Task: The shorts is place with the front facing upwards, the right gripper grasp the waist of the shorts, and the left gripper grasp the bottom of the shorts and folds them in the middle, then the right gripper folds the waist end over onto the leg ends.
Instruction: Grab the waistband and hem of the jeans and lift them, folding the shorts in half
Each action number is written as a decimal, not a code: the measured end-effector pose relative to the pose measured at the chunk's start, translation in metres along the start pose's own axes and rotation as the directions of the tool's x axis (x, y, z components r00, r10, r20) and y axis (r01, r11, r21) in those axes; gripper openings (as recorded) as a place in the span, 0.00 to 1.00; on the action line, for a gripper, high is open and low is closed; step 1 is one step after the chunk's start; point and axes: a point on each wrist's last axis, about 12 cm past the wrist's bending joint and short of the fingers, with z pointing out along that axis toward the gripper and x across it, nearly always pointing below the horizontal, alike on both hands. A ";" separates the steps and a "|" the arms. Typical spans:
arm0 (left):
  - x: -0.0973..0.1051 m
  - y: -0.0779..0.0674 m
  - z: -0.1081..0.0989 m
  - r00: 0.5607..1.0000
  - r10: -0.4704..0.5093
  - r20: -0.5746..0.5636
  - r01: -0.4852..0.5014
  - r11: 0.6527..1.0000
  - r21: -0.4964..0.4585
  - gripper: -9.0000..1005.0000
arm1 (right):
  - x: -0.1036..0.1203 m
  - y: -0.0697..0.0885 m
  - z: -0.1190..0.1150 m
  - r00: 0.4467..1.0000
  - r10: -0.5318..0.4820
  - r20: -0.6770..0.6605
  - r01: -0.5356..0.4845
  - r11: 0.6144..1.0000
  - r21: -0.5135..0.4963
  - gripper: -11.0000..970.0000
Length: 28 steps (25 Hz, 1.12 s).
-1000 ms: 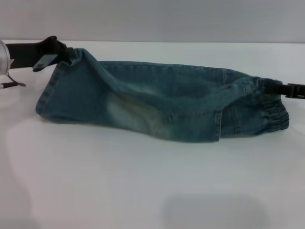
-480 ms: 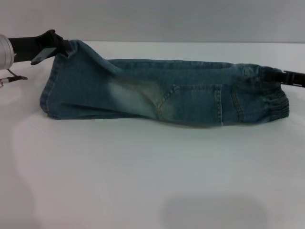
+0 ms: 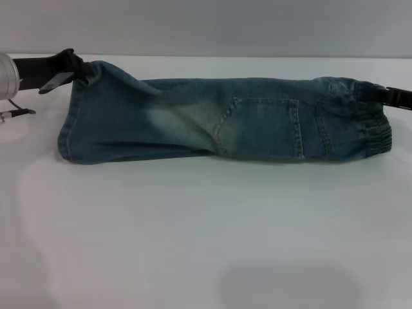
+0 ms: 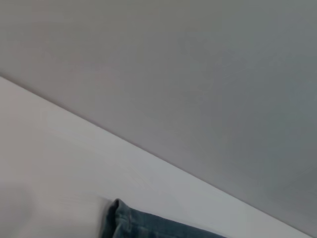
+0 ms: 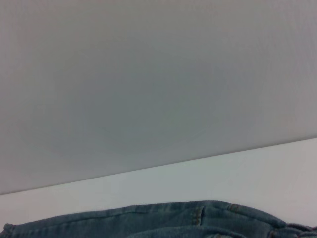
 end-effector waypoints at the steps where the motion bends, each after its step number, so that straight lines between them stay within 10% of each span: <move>1: 0.000 0.000 0.000 1.000 0.000 0.000 0.000 1.000 -0.002 0.08 | 0.000 0.000 0.000 1.000 0.001 0.000 -0.001 1.000 0.002 0.02; 28: 0.001 0.004 -0.001 0.999 0.047 -0.014 -0.047 0.998 -0.029 0.08 | -0.021 0.001 -0.001 0.998 -0.037 0.043 0.036 0.999 0.024 0.02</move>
